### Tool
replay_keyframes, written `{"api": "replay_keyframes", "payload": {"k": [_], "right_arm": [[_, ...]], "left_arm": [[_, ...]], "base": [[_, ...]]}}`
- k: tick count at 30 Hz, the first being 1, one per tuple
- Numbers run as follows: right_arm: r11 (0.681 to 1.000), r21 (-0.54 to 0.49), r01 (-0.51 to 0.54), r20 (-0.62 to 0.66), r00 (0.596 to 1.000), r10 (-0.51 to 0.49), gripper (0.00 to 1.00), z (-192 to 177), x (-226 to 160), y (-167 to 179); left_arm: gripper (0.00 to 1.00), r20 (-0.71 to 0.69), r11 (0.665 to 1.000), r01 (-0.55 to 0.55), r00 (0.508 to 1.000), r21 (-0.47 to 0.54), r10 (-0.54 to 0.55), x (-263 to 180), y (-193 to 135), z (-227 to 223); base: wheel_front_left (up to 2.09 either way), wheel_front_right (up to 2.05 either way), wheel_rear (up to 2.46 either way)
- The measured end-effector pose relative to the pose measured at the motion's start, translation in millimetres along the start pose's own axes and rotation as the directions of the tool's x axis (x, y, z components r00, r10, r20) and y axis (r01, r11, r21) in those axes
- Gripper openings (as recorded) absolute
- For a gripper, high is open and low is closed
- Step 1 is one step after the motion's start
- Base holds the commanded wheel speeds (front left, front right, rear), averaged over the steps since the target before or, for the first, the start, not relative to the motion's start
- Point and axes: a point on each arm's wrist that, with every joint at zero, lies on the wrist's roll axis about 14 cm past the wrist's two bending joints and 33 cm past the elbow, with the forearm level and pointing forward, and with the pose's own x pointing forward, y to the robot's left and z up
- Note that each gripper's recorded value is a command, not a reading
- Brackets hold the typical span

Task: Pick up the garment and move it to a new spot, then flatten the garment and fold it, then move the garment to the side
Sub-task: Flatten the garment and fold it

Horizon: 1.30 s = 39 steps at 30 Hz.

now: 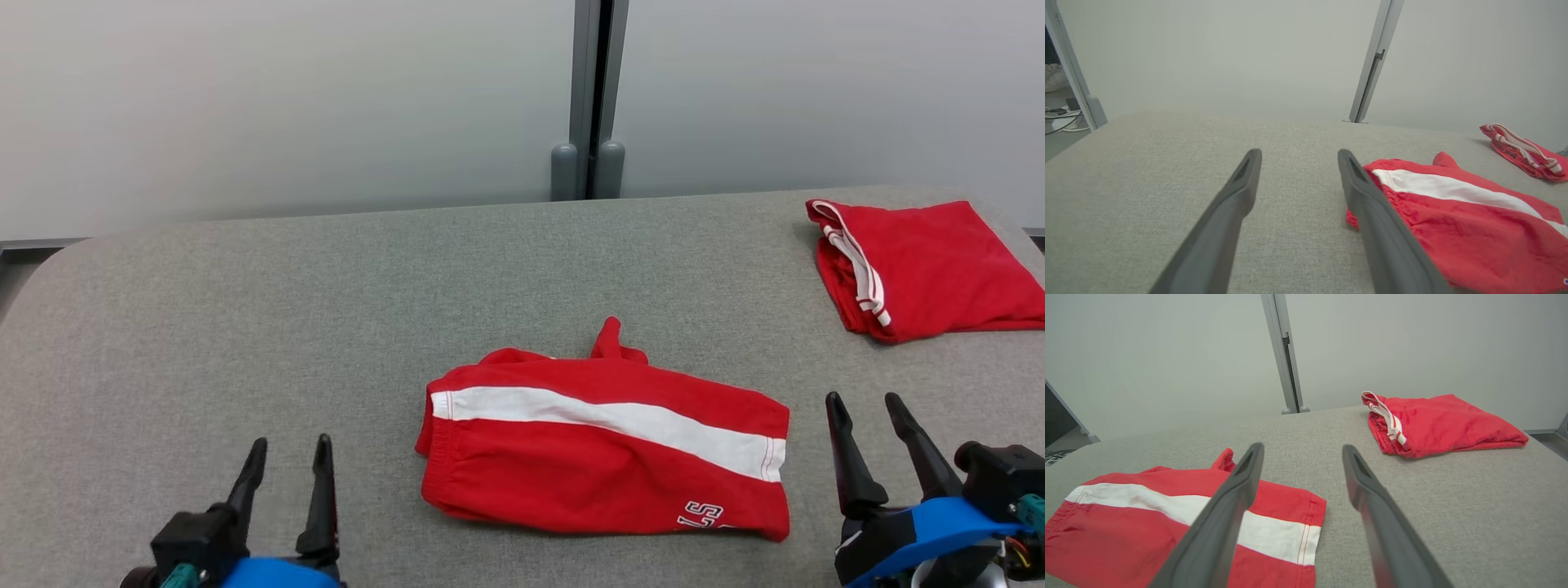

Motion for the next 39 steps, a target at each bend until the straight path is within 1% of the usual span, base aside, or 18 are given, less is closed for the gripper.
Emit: {"api": "replay_keyframes", "payload": {"k": [5,10,14,21,26,27,28,30,32,36,39], "right_arm": [[1.000,0.001,-0.007,-0.052,0.999,0.007,1.00,-9,4,2],[1.000,0.010,-0.002,-0.142,0.990,0.003,1.00,-22,9,1],[1.000,0.012,0.005,-0.207,0.978,-0.003,1.00,-33,10,-1],[1.000,0.016,0.018,-0.228,0.974,-0.014,1.00,-38,8,-4],[0.999,0.034,0.032,-0.237,0.971,-0.023,1.00,-41,7,-7],[0.999,0.037,0.033,-0.239,0.971,-0.024,1.00,-42,7,-8],[0.999,0.038,0.036,-0.242,0.970,-0.025,1.00,-43,7,-8],[0.998,0.054,0.037,-0.251,0.968,-0.022,1.00,-45,6,-8],[0.997,0.069,0.046,-0.277,0.961,-0.025,1.00,-50,5,-9],[0.988,0.129,0.080,-0.397,0.918,-0.022,1.00,-74,-2,-14],[0.986,0.137,0.094,-0.450,0.893,-0.023,1.00,-83,1,-17]], "left_arm": [[1.00,-0.095,0.996,0.086,0.991,-0.037,-0.090,17,-24,-9],[1.00,-0.213,0.983,0.158,0.961,-0.093,-0.175,38,-43,-27],[1.00,-0.306,0.970,0.179,0.926,-0.163,-0.222,51,-57,-46],[1.00,-0.385,0.941,0.204,0.873,-0.270,-0.300,63,-80,-65],[1.00,-0.409,0.936,0.218,0.855,-0.275,-0.320,70,-84,-73],[0.39,-0.413,0.935,0.225,0.850,-0.276,-0.327,71,-85,-75],[0.00,-0.417,0.933,0.229,0.846,-0.276,-0.331,72,-86,-76],[0.00,-0.421,0.932,0.234,0.842,-0.278,-0.337,74,-87,-78],[0.00,-0.406,0.933,0.238,0.850,-0.269,-0.334,77,-84,-77],[0.00,-0.389,0.939,0.240,0.863,-0.247,-0.323,79,-75,-76],[0.00,-0.393,0.939,0.249,0.859,-0.239,-0.327,72,-73,-83]], "base": [[0.00,0.00,0.00],[0.00,0.00,0.00],[0.00,0.00,0.00],[0.00,0.00,0.00],[0.00,0.00,0.00],[0.00,0.00,0.00],[0.00,0.00,0.00],[0.00,0.00,0.00],[0.00,0.00,0.00],[0.00,0.00,0.00],[0.00,0.00,0.00]]}}
